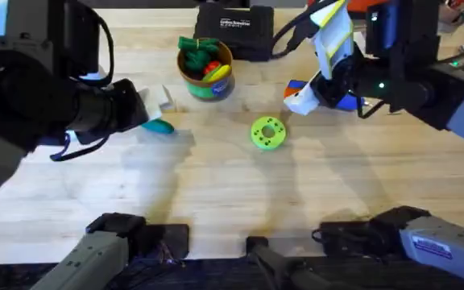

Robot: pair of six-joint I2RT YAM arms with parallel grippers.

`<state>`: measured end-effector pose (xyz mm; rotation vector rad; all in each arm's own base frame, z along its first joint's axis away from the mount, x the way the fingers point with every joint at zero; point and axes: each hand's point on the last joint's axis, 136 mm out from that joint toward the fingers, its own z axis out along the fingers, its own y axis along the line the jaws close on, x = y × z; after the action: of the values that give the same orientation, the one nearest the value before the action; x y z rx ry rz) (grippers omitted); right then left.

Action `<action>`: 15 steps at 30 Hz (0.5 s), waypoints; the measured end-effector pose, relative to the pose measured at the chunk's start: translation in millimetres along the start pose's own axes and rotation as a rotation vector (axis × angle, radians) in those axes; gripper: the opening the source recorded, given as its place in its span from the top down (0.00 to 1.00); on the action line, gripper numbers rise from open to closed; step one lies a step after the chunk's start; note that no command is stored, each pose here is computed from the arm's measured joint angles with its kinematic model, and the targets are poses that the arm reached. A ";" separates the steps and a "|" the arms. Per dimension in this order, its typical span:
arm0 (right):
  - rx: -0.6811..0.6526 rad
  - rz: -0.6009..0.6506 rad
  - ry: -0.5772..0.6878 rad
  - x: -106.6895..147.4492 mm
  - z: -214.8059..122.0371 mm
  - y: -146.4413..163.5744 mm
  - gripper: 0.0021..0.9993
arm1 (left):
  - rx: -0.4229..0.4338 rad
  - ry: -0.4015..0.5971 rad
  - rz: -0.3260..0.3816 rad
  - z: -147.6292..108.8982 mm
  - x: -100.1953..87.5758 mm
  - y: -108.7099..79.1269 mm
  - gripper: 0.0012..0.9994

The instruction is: Pick up the gripper from the table and insert it into the empty holder that is missing its gripper. Then pick up a screw, insert it into the mounting hole, and use the screwdriver to tighten it. Finally, clean up the table by picking up the vegetable and placing it into the bucket.

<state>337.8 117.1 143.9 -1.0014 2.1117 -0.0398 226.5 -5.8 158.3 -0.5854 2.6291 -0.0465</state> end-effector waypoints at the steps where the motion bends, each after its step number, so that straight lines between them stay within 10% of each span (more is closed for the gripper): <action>1: 0.000 0.000 0.000 0.0 0.0 0.0 0.01 | -0.009 0.014 -0.039 4.0 -0.2 0.9 0.01; 6: 0.000 0.000 0.000 0.0 0.0 0.1 0.01 | 0.002 0.067 -0.393 30.7 -8.1 -13.9 0.01; 15: 0.000 0.000 0.000 0.0 0.0 0.1 0.01 | -0.092 0.185 -0.722 65.1 5.0 -17.9 0.01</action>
<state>337.7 117.2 143.9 -1.0011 2.1119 -0.0391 257.5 -20.1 99.8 -1.5947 2.4509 -0.2078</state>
